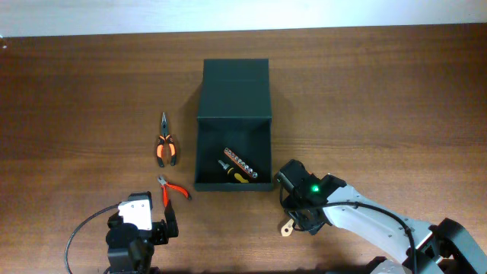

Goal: Pack container
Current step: 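Grasp the scraper by its wooden handle with the right gripper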

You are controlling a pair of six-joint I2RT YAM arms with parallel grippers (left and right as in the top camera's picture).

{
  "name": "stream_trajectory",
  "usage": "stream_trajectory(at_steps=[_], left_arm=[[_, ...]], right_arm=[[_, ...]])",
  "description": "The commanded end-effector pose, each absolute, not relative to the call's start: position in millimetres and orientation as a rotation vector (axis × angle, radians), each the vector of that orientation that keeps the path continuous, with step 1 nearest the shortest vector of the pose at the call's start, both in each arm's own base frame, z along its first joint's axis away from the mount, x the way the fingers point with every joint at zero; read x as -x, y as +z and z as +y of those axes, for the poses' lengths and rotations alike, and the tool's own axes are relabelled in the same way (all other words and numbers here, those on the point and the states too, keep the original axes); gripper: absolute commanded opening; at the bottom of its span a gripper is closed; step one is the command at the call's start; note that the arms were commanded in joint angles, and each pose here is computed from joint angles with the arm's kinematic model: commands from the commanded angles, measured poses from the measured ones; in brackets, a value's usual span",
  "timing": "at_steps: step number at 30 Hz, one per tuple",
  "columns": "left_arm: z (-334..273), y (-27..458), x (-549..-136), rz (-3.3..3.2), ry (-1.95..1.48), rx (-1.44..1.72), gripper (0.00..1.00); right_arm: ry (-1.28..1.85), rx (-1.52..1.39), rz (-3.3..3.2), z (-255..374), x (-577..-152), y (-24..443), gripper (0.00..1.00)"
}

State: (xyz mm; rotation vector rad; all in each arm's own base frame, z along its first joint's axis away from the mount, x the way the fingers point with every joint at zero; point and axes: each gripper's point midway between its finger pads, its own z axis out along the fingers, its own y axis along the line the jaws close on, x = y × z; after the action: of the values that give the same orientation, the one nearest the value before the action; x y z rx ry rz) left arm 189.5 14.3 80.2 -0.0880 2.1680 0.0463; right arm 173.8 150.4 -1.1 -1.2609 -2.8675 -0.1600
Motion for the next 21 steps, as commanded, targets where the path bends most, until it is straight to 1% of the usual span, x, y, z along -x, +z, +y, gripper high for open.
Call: stream_trajectory(at_steps=[1,8,10,13,15,21], left_arm=[[14.5,79.9,-189.9,2.162,0.039,0.101,0.99],[14.5,79.9,-189.9,2.162,0.039,0.101,0.99],[14.5,79.9,-189.9,2.162,0.039,0.101,0.99],[14.5,79.9,-189.9,2.162,0.039,0.101,0.99],[14.5,79.9,-189.9,2.162,0.039,0.101,0.99],[14.5,79.9,-189.9,2.162,0.039,0.101,0.99]], right_arm=[[-0.098,1.261,-2.886,141.5,-171.8,-6.9,0.27],[-0.022,1.241,-2.839,139.0,-162.0,-20.2,0.28],[-0.009,1.236,-2.826,138.9,-159.7,-22.8,0.27],[-0.013,1.235,-2.825,139.5,-159.8,-22.5,0.15],[-0.017,1.234,-2.823,140.3,-159.8,-22.3,0.1],[-0.063,1.165,-2.859,147.2,-166.5,-16.5,0.04]])
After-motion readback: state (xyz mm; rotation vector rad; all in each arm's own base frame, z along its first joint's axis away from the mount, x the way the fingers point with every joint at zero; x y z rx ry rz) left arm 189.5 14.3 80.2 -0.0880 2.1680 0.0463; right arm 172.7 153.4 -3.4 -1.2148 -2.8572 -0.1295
